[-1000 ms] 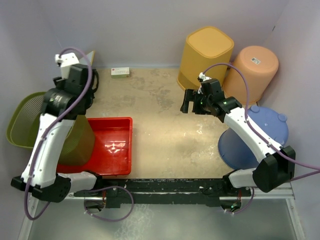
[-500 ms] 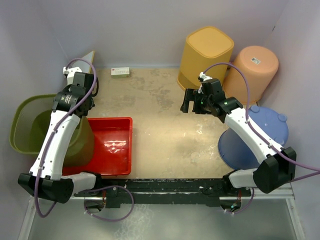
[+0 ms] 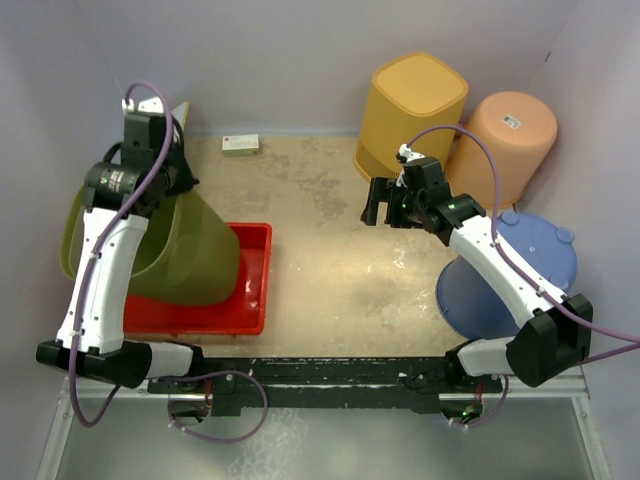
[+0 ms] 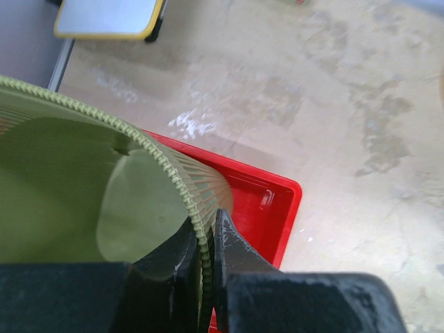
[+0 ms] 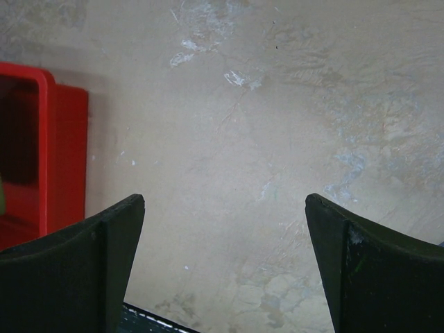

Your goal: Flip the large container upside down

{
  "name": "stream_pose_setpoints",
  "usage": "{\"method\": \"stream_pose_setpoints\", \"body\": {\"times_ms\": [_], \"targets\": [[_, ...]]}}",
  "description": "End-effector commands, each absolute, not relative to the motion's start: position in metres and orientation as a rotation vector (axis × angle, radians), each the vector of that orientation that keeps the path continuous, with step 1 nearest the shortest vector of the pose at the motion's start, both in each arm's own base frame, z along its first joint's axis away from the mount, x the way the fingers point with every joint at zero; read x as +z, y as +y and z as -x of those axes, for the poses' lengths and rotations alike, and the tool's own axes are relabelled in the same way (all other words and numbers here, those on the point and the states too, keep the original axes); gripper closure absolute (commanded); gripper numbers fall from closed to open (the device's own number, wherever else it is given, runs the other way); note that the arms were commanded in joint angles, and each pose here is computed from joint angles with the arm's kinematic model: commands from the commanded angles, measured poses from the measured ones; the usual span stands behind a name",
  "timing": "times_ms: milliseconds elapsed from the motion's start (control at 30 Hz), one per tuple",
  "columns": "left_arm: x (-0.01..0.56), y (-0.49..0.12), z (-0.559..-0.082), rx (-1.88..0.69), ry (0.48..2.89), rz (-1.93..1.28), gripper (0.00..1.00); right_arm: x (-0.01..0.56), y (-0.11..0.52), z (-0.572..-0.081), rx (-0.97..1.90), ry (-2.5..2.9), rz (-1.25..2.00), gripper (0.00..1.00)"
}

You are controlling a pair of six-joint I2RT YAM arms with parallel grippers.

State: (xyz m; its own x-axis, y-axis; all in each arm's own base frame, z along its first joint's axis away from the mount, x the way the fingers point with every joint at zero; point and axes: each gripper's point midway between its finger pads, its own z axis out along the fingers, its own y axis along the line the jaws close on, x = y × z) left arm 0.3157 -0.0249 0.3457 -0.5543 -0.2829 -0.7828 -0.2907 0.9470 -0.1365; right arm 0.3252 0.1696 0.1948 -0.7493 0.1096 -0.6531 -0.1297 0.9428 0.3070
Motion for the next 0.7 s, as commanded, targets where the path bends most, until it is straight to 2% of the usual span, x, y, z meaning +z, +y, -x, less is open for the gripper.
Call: {"method": "stream_pose_setpoints", "body": {"times_ms": [0,167,267,400,667], "targets": [[0.47,-0.023,-0.327,-0.084,1.83,0.362,1.0,0.215,0.172,-0.327,0.468,2.308,0.03,0.0],[0.534,-0.05,-0.327,-0.303,1.629,0.293,1.0,0.217,0.172,-0.325,0.474,2.308,0.024,0.0],[0.546,-0.081,-0.336,-0.484,1.585,0.218,1.0,0.225,0.167,-0.323,0.459,2.295,-0.008,0.0],[0.55,-0.135,-0.35,-0.749,1.567,0.105,1.0,0.25,0.135,-0.325,0.291,2.218,-0.061,0.0],[0.513,-0.253,-0.353,-0.977,1.65,-0.072,1.0,0.335,0.046,-0.304,-0.056,1.898,-0.285,0.0]]}}
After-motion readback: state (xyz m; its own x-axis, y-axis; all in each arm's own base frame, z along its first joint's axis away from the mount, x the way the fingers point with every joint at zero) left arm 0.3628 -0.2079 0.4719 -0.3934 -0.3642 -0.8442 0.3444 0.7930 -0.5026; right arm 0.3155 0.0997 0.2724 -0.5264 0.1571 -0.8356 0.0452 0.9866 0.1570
